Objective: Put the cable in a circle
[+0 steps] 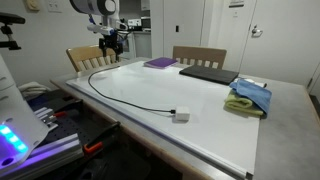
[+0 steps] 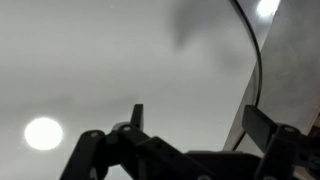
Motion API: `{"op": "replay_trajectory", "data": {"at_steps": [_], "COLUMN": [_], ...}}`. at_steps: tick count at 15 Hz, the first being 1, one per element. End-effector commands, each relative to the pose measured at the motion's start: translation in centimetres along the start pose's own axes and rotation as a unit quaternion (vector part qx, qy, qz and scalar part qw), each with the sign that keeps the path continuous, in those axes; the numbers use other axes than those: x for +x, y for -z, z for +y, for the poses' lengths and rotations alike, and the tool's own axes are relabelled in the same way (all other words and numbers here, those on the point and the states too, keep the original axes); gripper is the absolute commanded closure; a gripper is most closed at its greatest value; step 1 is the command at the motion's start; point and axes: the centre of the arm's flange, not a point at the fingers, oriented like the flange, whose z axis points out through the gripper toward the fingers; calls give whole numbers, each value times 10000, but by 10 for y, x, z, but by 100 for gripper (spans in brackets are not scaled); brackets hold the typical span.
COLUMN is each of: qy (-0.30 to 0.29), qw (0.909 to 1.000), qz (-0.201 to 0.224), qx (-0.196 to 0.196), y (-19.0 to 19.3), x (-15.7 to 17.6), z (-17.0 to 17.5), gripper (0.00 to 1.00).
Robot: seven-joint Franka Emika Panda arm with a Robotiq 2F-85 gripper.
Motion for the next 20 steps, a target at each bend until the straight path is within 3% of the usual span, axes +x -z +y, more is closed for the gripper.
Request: {"op": "replay_trajectory", "data": {"at_steps": [1,6,10,11,12,17,20], "qy": [93,300,100,145,179,179,-189], "qw": [10000,9995,9998,9999,9997,9998,9993], "qz": [2,38,167,-41,139,44,316], "qx": [7,6,-46,35,32,50,22], "y": [-20,-37,-43,-43,-40,-43,-49], "x": [36,63,87,91,68,77,72], "z": [-17,-47,-65,-70,-61,-66,-67], "gripper": [0,0,0,0,0,0,0]}}
